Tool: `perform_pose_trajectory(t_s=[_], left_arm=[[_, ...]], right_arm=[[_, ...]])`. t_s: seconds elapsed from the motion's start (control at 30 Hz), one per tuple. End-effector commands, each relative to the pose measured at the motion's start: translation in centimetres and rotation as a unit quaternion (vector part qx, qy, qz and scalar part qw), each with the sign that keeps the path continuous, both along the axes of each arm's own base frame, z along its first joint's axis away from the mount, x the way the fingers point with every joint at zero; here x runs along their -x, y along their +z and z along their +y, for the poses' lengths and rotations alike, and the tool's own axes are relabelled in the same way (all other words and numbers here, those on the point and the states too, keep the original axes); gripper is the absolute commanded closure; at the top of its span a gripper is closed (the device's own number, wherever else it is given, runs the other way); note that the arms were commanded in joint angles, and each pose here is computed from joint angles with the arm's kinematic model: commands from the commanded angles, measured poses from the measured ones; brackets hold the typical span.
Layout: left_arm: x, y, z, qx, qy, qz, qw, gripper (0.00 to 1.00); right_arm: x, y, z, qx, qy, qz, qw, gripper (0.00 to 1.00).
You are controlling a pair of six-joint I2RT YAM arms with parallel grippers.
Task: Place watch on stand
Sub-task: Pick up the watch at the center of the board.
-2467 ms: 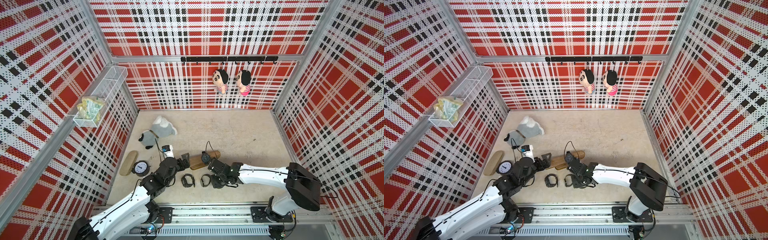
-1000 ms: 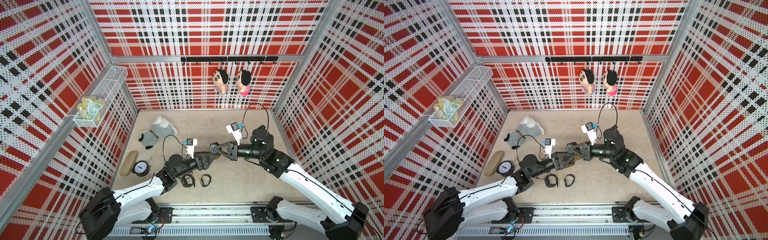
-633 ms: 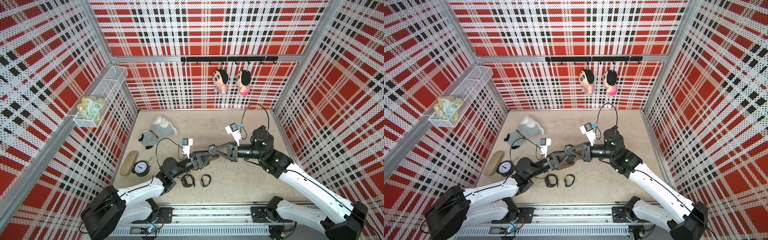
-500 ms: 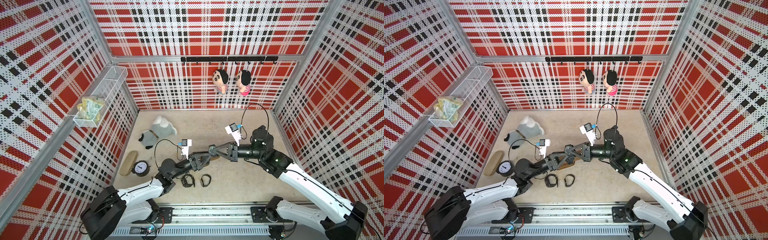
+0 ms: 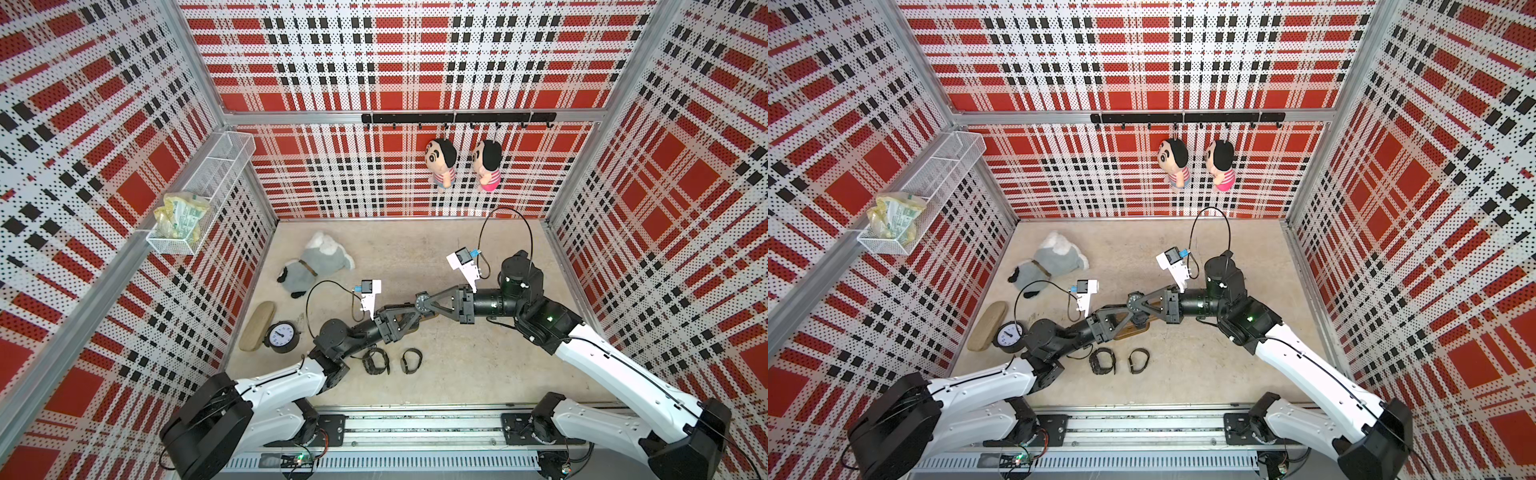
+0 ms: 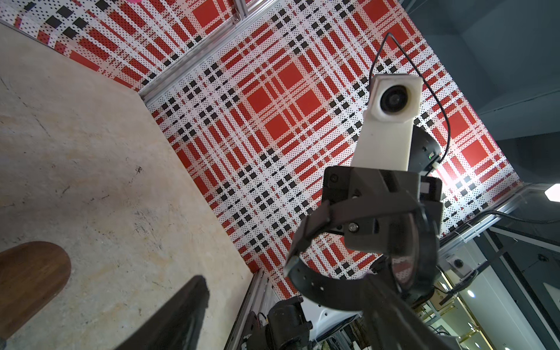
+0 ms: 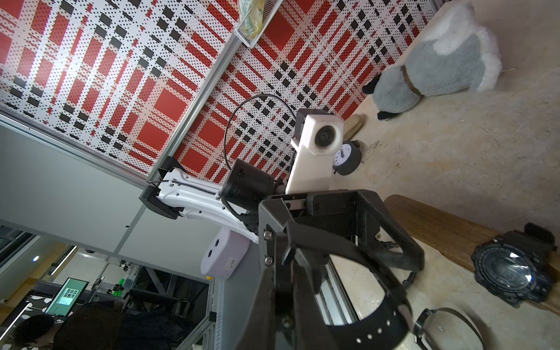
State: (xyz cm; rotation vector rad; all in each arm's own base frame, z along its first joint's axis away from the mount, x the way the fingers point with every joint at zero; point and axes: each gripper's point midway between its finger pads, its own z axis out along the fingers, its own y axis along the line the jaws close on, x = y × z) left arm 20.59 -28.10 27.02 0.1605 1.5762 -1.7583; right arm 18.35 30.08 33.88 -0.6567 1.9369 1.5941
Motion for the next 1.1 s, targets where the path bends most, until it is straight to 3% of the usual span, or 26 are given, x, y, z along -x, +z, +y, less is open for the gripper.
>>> perform_pose_trajectory(t_s=[0.0,0.3,0.73,0.9,1.07], left_arm=[[0.4,0.5,-0.4,0.006,-0.015,-0.010,1.000,0.18],[0.5,1.0,-1.2,0.011,-0.028,-0.014,0.999,0.25],[0.8,1.6,-0.7,0.035,-0.033,-0.016,0.999,0.51],[0.6,1.2,-0.8,0.034,-0.035,-0.008,0.999,0.53],[0.4,1.0,-0.9,0.035,-0.038,-0.004,0.999,0.68]], right_arm=[[0.0,0.6,0.1,-0.014,0.009,-0.010,1.000,1.00],[0.3,-0.1,0.8,-0.011,0.024,-0.003,1.000,1.00],[0.8,-1.3,1.5,-0.003,0.042,0.012,0.999,1.00],[0.7,-1.3,1.7,-0.001,0.043,0.012,0.999,1.00],[0.7,-1.1,1.7,-0.001,0.045,0.011,0.999,1.00]])
